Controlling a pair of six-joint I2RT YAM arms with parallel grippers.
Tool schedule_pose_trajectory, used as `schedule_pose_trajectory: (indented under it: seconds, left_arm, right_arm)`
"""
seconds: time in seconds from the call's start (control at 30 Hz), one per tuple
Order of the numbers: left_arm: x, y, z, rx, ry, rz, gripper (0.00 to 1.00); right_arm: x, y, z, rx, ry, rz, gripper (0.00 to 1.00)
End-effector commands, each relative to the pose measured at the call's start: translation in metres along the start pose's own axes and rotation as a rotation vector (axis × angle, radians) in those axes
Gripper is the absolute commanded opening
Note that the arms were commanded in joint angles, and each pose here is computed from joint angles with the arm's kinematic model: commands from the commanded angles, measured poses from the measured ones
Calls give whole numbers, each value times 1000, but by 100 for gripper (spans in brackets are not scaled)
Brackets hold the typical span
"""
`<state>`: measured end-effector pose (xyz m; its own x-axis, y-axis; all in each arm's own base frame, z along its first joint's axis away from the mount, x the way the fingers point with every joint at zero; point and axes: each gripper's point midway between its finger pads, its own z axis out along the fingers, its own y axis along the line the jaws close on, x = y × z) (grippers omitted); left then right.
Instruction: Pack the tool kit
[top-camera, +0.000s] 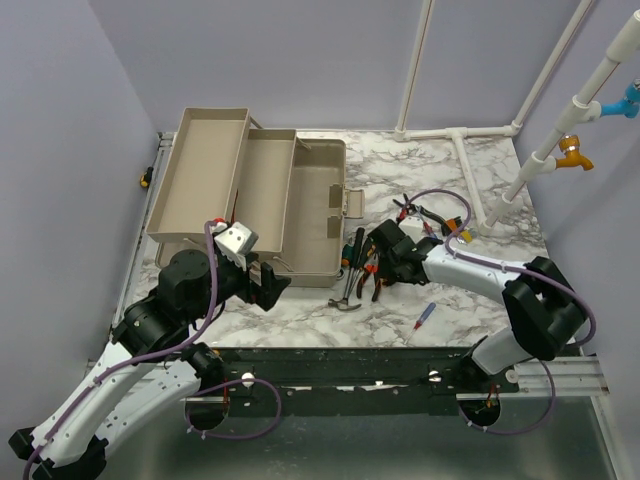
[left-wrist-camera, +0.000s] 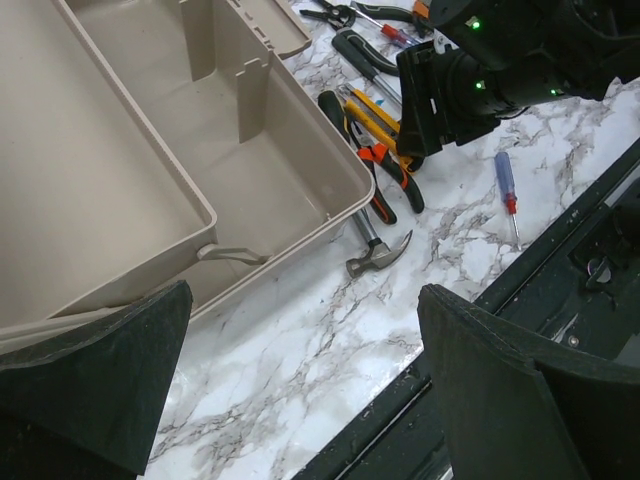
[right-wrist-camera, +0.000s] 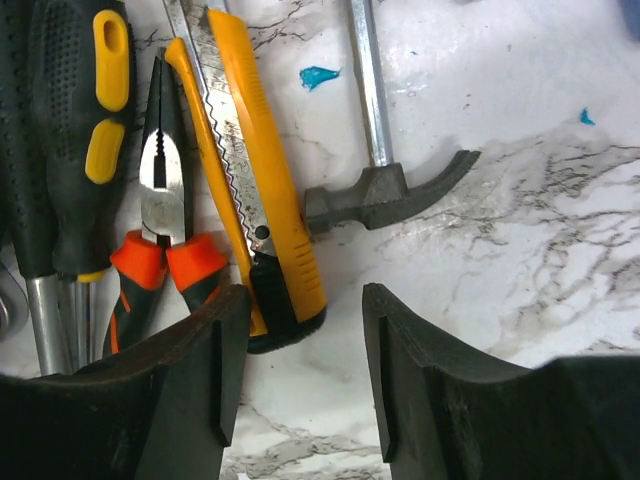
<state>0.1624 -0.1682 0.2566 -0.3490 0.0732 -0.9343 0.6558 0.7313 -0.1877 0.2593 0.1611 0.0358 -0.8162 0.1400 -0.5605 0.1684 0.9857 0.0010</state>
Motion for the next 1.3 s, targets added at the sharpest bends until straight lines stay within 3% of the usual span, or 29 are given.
schedule_pose_trajectory:
  seconds: [0.0,0.13,0.2,0.27,0.47,0.6,0.77,0.97,1.27]
  left_arm:
    - [-1,2,2,-2,-10,15,98]
    - [-3,7,2,-25,-16,11,98]
    - [-5,8,1,-28,-24,7,98]
    - [-5,9,0,-26,-31,2,98]
    - [-7,10,-4,-32,-48,-6,99]
    - [-10,12,-8,-45,-69,-9,98]
    - [-18,22,-18,-103,-128,-21,99]
    - [-33,45,-38,-242,-255,-74,99]
    - [-46,60,-64,-331,-426,-111,98]
  right_arm:
    - [3,9,15,-33,47,25,53]
    - [15,11,26,-29,89,13,51]
    - [17,10,29,-15,95,10,42]
    - [13,5,26,8,81,23,26]
    - [-30,0,-20,-33,-47,89,20]
    - [-69,16,-65,-184,-149,131,20]
    - [-112,75,-127,-576,-269,124,18]
    - [-143,157,-166,-895,-218,109,14]
    - [-163,265,-171,-1007,-185,133,14]
